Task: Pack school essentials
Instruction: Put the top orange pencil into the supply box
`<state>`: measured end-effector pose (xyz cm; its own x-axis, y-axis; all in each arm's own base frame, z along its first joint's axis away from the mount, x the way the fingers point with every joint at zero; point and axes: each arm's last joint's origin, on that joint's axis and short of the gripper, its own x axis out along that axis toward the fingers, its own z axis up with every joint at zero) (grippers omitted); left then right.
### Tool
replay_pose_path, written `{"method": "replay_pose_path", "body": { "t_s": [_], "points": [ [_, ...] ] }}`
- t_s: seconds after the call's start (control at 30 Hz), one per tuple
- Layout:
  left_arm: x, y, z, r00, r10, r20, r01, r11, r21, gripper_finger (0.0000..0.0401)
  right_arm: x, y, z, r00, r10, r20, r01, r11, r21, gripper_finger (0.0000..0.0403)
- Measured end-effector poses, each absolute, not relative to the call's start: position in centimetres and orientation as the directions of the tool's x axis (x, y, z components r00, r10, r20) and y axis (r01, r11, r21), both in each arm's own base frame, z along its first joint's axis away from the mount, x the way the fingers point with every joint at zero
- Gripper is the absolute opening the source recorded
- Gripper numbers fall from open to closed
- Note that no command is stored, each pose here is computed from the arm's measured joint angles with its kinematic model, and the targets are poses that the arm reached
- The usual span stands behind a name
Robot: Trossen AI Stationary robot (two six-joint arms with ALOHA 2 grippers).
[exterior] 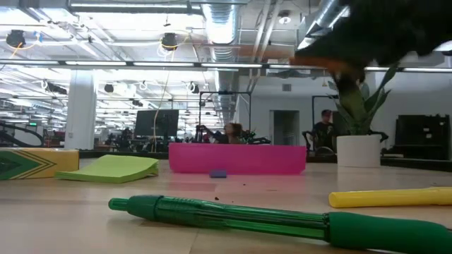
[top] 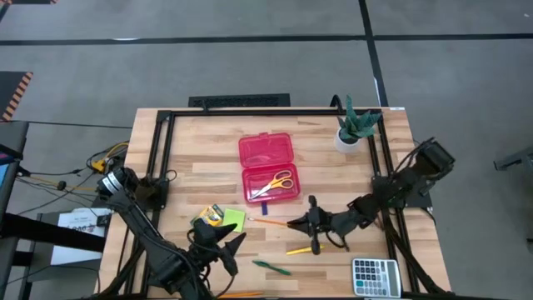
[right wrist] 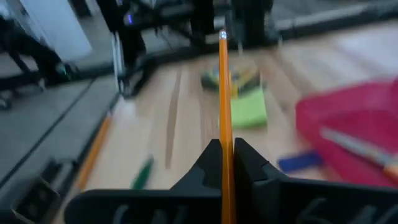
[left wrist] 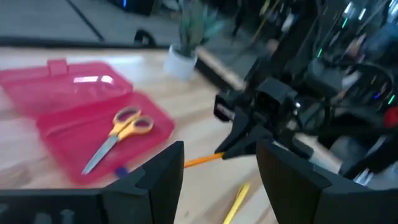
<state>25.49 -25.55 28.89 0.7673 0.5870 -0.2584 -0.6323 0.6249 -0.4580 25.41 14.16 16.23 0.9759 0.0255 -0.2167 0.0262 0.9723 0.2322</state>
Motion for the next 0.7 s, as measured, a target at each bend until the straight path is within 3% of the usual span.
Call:
{"method": "replay_pose_path", "body": {
  "t_s": [0.3,0.7],
  "points": [
    [25.8,-25.0,29.6,0.753,0.658,-0.010,-0.526,0.593,-0.609,0.0194,23.7,12.1,23.5,0.995,-0.094,0.024,0.088,0.979,0.186,0.0015],
    [29.5,-21.1,30.3,0.646,0.763,0.001,-0.519,0.440,-0.733,0.0194,23.5,11.7,29.6,0.975,-0.116,0.188,0.093,0.987,0.129,0.0022]
  ]
}}
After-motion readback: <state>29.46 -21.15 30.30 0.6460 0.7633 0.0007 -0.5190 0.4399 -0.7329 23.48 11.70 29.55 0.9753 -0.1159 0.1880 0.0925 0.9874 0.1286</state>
